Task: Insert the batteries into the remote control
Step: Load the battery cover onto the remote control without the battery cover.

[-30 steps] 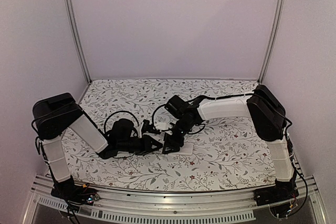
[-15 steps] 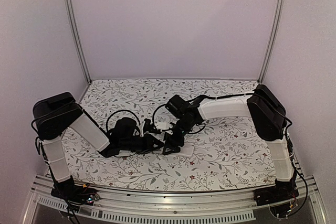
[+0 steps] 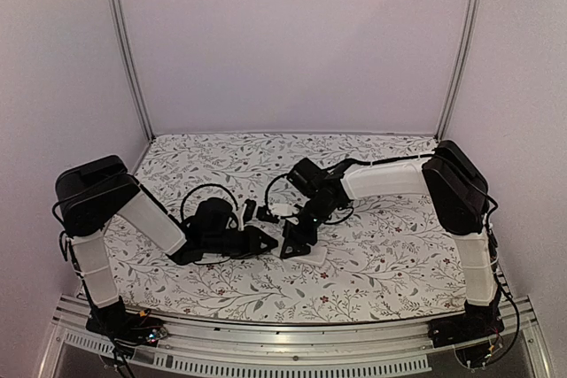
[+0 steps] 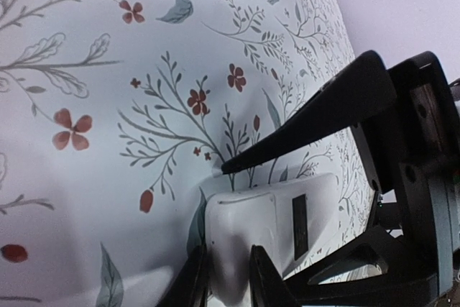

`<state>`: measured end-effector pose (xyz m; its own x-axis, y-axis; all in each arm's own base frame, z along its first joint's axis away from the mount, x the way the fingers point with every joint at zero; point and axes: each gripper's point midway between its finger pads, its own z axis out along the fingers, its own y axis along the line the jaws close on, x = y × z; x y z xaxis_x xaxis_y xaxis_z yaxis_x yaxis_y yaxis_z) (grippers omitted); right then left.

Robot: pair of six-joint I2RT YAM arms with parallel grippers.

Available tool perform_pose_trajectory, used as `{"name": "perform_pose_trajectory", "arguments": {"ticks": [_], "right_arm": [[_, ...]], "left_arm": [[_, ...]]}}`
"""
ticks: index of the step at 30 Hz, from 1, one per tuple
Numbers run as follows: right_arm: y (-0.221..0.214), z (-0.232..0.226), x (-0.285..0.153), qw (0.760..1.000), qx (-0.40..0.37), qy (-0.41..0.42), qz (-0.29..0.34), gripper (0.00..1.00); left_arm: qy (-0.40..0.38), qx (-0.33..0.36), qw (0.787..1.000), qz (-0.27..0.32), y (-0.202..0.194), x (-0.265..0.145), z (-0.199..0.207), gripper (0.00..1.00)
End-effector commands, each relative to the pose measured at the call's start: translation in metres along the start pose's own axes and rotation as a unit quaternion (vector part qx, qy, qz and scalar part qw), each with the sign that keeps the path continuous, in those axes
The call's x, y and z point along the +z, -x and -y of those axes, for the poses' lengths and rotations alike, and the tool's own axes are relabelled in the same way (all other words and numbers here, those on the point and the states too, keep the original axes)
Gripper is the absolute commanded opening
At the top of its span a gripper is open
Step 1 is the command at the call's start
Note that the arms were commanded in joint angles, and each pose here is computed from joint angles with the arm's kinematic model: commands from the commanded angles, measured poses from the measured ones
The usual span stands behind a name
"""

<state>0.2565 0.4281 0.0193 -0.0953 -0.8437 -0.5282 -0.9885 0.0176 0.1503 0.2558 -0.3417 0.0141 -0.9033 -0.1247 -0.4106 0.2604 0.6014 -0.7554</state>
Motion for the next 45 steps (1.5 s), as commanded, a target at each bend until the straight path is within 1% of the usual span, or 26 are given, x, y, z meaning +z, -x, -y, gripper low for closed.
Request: {"name": "perform_pose_trajectory", "arguments": {"ticks": [1, 7, 13, 16, 22, 24, 28, 33, 38, 45], "right_arm": [[-0.05, -0.01, 0.01, 0.996, 0.044, 0.014, -0.076, 0.76], [-0.05, -0.01, 0.01, 0.996, 0.038, 0.014, -0.076, 0.77], [-0.062, -0.009, 0.014, 0.995, 0.036, 0.012, -0.095, 0.77], [-0.065, -0.008, 0.014, 0.994, 0.04, 0.009, -0.1, 0.8], [-0.068, -0.003, 0.007, 0.994, 0.049, 0.004, -0.095, 0.81], [-0.067, -0.002, 0.004, 0.995, 0.05, 0.002, -0.09, 0.81], [-0.064, -0.002, 0.0, 0.995, 0.051, 0.0, -0.084, 0.86], [-0.068, -0.003, -0.003, 0.994, 0.057, -0.006, -0.089, 0.9], [-0.074, -0.007, -0.004, 0.994, 0.066, -0.006, -0.091, 0.95], [-0.08, -0.007, -0.004, 0.992, 0.074, -0.015, -0.097, 0.94]], "left_arm": [[0.074, 0.007, 0.996, -0.047, -0.028, 0.001, -0.034, 0.21], [0.098, 0.028, 0.993, -0.055, -0.027, -0.002, -0.039, 0.21], [0.12, 0.046, 0.99, -0.062, -0.027, -0.004, -0.044, 0.22], [0.121, 0.054, 0.989, -0.067, -0.028, -0.005, -0.044, 0.27], [0.124, 0.072, 0.986, -0.081, -0.032, -0.003, -0.044, 0.28], [0.123, 0.076, 0.986, -0.087, -0.035, -0.002, -0.044, 0.3], [0.13, 0.079, 0.984, -0.091, -0.037, -0.002, -0.046, 0.34], [0.136, 0.081, 0.983, -0.095, -0.04, -0.002, -0.049, 0.33], [0.132, 0.081, 0.983, -0.095, -0.04, -0.002, -0.047, 0.38], [0.119, 0.081, 0.985, -0.095, -0.042, -0.006, -0.04, 0.39]]}}
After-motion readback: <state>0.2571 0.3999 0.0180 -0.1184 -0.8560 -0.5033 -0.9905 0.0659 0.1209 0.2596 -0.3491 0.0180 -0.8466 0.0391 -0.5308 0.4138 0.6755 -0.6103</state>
